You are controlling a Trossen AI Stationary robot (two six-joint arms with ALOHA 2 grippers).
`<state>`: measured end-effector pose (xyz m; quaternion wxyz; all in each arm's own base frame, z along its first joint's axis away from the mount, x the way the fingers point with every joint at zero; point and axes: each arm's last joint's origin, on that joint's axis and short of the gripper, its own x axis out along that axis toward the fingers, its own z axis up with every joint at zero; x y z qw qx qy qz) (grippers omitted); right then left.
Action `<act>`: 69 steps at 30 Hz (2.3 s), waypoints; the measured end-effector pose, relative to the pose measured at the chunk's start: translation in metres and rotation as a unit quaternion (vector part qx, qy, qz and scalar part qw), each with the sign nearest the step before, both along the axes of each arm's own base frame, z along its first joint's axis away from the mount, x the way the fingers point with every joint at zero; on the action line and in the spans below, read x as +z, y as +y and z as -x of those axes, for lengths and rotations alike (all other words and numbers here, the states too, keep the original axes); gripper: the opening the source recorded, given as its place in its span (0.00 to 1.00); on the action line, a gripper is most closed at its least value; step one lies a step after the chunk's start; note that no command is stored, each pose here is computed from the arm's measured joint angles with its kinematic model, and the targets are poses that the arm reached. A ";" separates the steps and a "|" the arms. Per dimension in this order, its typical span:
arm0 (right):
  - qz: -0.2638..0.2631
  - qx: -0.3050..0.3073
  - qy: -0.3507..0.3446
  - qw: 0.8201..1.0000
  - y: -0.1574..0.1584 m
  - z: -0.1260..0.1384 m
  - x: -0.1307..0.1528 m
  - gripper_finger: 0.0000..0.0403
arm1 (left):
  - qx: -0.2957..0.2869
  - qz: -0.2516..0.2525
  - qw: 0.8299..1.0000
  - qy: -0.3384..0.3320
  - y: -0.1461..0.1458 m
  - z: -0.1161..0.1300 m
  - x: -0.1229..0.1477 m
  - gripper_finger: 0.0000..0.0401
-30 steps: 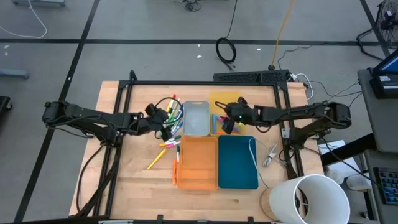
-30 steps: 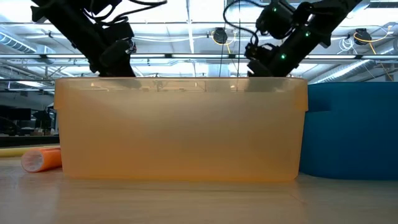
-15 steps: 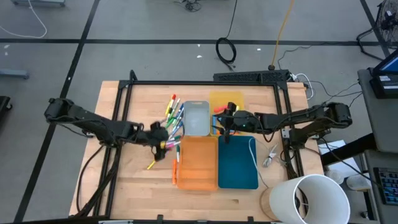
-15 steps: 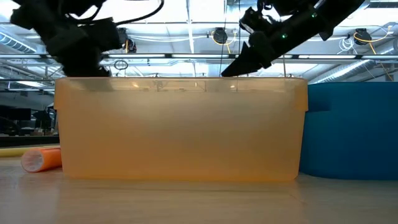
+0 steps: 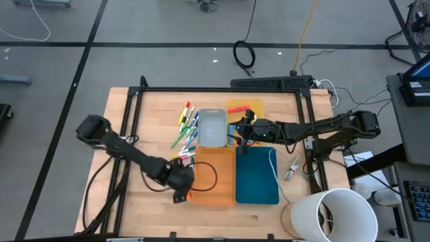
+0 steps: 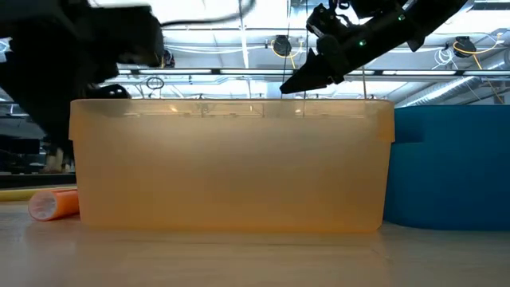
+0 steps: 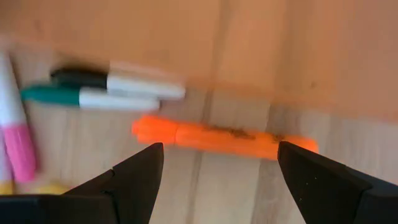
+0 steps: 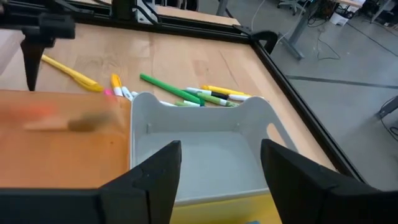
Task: Pick & Place Markers
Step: Put the orange highlighter pen into the yellow bin
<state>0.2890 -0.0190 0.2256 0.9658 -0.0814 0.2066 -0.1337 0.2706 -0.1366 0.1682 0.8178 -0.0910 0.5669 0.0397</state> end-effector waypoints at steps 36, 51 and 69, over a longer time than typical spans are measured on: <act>-0.003 -0.001 0.001 1.000 0.000 0.000 0.000 0.51 | -0.098 -0.080 0.992 0.003 0.003 -0.025 0.001 0.80; -0.003 -0.001 -0.001 1.000 0.000 0.000 0.000 0.51 | -0.065 0.032 0.997 0.029 0.018 -0.014 -0.029 0.80; -0.003 -0.001 -0.002 1.000 0.000 0.000 0.000 0.51 | 0.153 0.020 0.978 0.144 0.036 0.022 -0.006 0.80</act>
